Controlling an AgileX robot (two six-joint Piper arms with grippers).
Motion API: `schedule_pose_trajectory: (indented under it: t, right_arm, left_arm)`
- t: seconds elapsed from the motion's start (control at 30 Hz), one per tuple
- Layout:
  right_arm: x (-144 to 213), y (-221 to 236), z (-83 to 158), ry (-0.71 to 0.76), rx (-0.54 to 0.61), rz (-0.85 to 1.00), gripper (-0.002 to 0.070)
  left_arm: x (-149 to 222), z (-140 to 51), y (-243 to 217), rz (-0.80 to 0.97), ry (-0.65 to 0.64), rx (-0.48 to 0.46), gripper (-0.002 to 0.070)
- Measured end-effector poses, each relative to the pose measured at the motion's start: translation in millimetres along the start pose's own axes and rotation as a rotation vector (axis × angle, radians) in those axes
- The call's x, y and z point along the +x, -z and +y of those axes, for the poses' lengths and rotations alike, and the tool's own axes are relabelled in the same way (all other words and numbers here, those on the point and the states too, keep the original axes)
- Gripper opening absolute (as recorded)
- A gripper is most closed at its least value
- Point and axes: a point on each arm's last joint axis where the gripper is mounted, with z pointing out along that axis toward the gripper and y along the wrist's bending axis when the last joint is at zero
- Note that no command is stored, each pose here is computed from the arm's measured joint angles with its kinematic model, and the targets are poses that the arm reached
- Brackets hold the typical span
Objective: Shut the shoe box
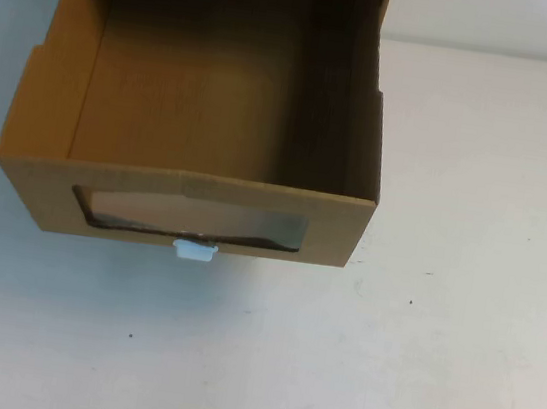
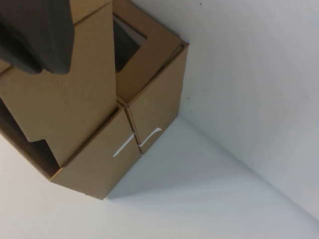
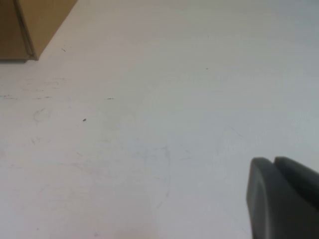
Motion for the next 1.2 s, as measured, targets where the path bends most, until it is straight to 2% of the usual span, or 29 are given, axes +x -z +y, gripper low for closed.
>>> schedule_pose_trajectory:
  t: [0.1,0.3,0.5,0.73,0.9,1.07,1.2]
  right_arm:
    - [0,0,0,0.0,0.0,0.0,-0.0013]
    - [0,0,0,0.0,0.0,0.0,-0.0013]
    - [0,0,0,0.0,0.0,0.0,-0.0013]
    - [0,0,0,0.0,0.0,0.0,-0.0013]
    - [0,0,0,0.0,0.0,0.0,-0.0013]
    - [0,0,0,0.0,0.0,0.0,-0.0013]
    - [0,0,0,0.0,0.0,0.0,-0.0013]
  left_arm:
    - [1,0.1,0,0.014,-0.005,-0.001,-0.0005]
    - [13,1.8,1,0.144,-0.153,-0.008,-0.0005]
    - [9,-3.1,1,0.144,-0.162,0.007,-0.0005]
    - [-39,-50.1,-12,0.206,-0.271,0.044,-0.0005]
    - [-68,-85.2,-48,0.409,-0.362,0.05,-0.0005]
    - [-96,-130.1,-91,0.554,-0.466,0.221,-0.0005]
    - [-108,-148.8,-120,0.575,-0.518,0.317,-0.0005]
